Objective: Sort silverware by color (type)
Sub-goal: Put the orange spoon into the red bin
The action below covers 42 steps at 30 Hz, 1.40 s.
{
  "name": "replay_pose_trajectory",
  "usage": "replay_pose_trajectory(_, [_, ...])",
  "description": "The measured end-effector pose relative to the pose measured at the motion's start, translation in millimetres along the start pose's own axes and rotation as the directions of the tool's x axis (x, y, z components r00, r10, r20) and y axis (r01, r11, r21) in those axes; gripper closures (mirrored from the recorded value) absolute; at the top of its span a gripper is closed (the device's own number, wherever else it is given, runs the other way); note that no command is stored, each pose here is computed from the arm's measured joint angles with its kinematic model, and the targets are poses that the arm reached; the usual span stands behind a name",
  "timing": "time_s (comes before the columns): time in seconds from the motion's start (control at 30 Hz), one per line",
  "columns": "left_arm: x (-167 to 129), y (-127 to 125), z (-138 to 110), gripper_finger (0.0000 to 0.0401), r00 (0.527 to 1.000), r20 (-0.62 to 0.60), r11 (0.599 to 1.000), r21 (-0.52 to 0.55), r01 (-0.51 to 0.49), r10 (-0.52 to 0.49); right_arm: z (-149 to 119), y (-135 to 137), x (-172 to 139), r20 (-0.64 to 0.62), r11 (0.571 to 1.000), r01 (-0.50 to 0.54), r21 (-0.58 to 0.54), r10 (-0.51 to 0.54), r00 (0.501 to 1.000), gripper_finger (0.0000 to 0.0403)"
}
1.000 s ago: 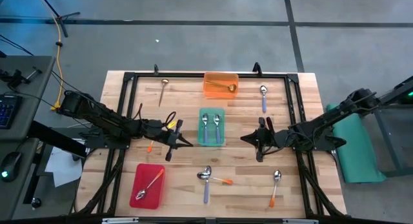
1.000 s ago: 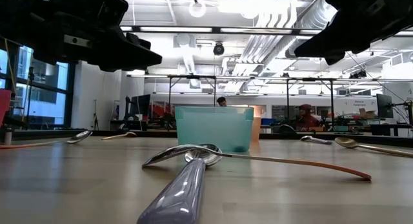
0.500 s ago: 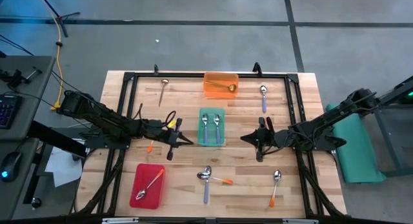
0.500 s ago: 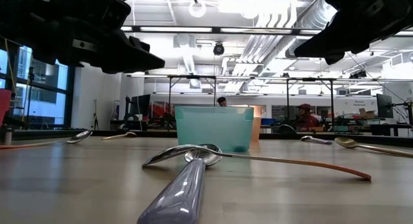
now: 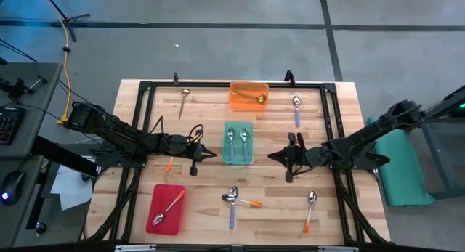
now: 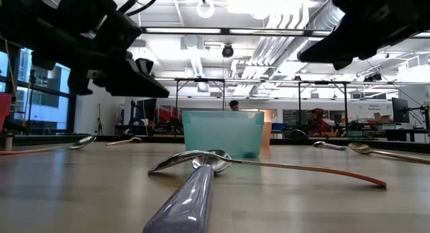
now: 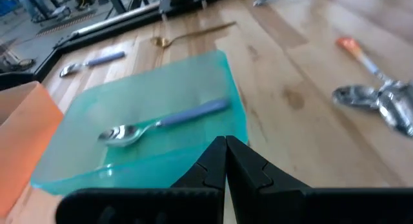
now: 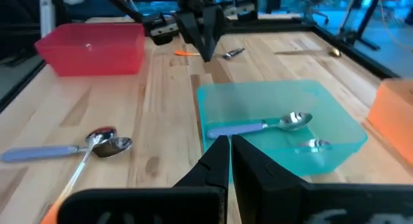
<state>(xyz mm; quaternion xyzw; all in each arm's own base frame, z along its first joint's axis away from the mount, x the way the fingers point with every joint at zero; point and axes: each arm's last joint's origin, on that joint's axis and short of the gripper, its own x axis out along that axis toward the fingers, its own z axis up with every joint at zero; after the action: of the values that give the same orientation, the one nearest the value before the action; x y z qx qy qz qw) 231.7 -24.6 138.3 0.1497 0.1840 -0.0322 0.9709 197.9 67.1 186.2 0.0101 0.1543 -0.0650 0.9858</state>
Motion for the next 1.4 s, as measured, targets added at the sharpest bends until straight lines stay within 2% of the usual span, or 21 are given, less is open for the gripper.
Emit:
replay_pose_trajectory(0.2, [0,4,-1,0.0400,1.000,-0.005,0.999,0.046,-0.015,0.016,-1,5,15,-0.051,0.999,0.011,0.031,-0.010,0.999,0.0402])
replay_pose_trajectory(0.43, [1,8,-2,0.0400,1.000,-0.010,0.999,0.016,-0.029,0.030,11,20,39,-0.083,1.000,0.013,-0.005,-0.014,0.996,0.0402])
replay_pose_trajectory(0.7, [1,8,-3,0.0400,1.000,-0.014,1.000,0.014,-0.027,0.027,22,40,72,-0.188,0.998,0.028,-0.062,-0.039,0.981,0.0402])
replay_pose_trajectory(1.03, [0,6,-9,0.0400,0.997,-0.076,1.000,0.010,-0.007,0.008,33,71,101,-0.268,0.998,0.007,-0.058,-0.023,0.963,0.0398])
replay_pose_trajectory(1.13, [0,5,-10,0.0400,0.995,-0.095,1.000,-0.002,-0.003,0.003,34,82,106,-0.289,0.998,0.001,-0.062,-0.019,0.957,0.0375])
replay_pose_trajectory(1.4, [0,4,-13,0.0400,0.993,-0.119,1.000,-0.003,0.005,-0.005,31,107,118,-0.328,1.000,0.012,-0.027,-0.021,0.944,0.0275])
